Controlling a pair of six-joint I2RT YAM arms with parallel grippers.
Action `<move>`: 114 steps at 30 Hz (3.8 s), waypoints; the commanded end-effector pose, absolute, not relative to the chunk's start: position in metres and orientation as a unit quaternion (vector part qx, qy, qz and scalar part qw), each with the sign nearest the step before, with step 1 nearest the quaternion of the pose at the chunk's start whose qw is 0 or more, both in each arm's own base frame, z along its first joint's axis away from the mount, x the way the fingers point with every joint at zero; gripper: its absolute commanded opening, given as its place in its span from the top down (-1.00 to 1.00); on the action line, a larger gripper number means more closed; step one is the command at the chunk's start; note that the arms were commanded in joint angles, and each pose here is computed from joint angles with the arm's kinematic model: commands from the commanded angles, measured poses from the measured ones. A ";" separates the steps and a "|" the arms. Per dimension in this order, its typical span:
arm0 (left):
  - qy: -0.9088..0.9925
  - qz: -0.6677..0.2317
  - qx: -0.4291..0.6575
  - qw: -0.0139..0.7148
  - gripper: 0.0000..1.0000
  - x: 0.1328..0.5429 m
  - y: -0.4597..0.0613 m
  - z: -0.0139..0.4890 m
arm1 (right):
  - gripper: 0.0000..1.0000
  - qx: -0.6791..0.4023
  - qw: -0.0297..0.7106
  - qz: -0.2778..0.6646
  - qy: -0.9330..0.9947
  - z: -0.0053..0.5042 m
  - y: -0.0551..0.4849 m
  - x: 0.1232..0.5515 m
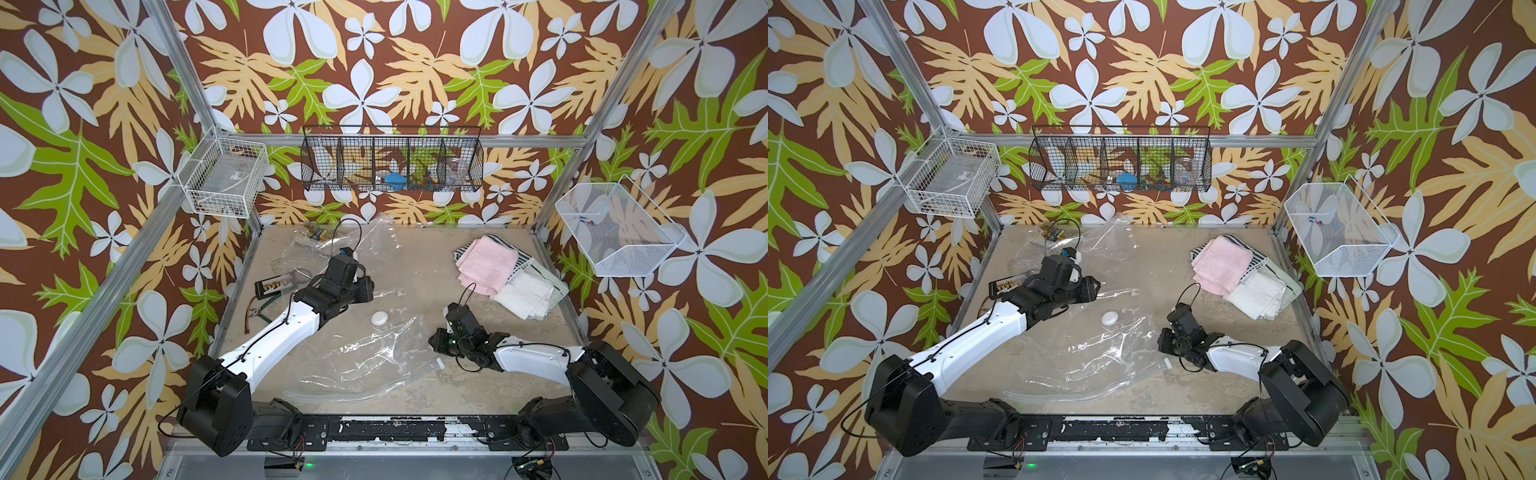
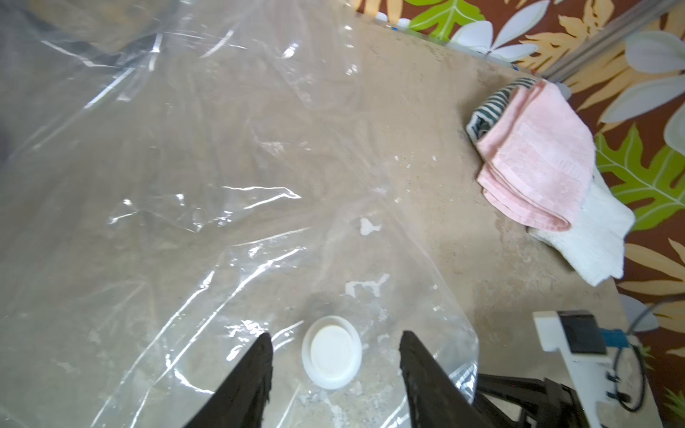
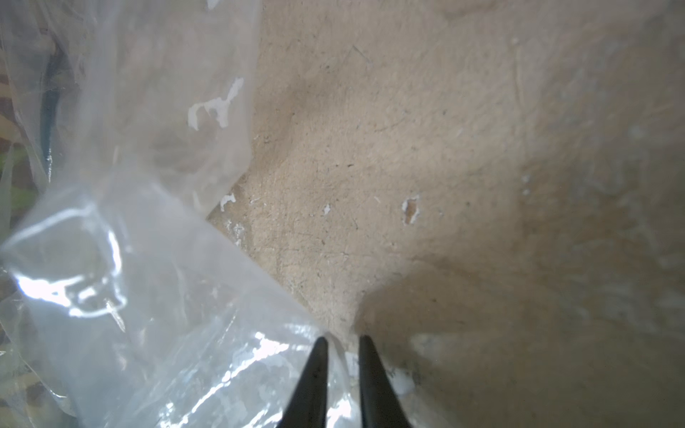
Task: Place the folded towel into the vacuum bag
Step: Adjust the vacuum bag at the center of the board, then pick up the towel from the center of the board.
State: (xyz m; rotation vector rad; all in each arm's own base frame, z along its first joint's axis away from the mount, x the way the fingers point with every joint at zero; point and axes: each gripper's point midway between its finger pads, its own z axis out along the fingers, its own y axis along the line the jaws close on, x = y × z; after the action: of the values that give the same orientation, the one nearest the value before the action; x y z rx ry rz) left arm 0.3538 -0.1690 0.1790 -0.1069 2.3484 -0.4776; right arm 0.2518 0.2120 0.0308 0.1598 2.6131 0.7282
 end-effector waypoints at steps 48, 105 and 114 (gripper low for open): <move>0.858 -0.266 -0.059 0.435 -0.19 0.343 -0.156 0.221 | 1.00 0.094 0.380 0.271 0.879 0.100 0.199 0.439; 0.863 -0.326 0.029 0.384 -0.19 0.322 -0.268 0.207 | 0.30 0.284 0.284 0.108 0.909 0.063 -0.018 0.457; 0.861 -0.329 0.026 0.387 -0.19 0.324 -0.269 0.209 | 0.76 0.210 0.342 0.162 0.902 0.146 0.026 0.460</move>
State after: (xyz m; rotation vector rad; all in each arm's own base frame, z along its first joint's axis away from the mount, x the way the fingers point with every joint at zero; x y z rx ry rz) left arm 0.3199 -0.2653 0.2014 0.0673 2.2230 -0.8185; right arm 0.4626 0.0083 0.1287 0.6235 2.3458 0.3540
